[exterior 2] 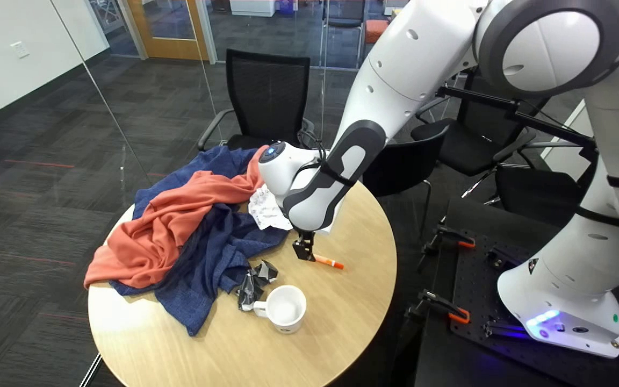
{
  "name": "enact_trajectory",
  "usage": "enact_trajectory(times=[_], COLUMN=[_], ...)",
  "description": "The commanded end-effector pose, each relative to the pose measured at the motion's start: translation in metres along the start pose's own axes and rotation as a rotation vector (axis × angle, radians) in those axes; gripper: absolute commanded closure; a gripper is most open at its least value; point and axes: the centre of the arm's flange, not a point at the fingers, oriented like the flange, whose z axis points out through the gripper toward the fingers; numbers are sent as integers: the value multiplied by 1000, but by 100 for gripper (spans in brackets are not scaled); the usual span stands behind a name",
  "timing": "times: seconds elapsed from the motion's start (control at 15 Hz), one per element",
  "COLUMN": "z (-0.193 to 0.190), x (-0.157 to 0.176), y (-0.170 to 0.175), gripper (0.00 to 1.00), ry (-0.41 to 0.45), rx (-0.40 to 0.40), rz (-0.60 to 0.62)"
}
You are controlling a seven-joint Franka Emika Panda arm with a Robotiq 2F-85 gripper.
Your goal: Remove the marker from the table and put it in the bowl
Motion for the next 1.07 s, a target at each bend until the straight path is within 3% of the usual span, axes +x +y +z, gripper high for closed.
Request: enact_trajectory(times=[0.0, 0.67, 0.73, 0.8, 1.0], z=[10, 33, 34, 35, 38], x=[13, 21, 22, 22, 23], y=[-3, -2, -1, -1, -1], gripper=[0, 0, 25, 26, 51], ry=[-3, -35, -36, -37, -42], rx=[22, 33, 34, 33, 33], rz=[11, 27, 26, 25, 27])
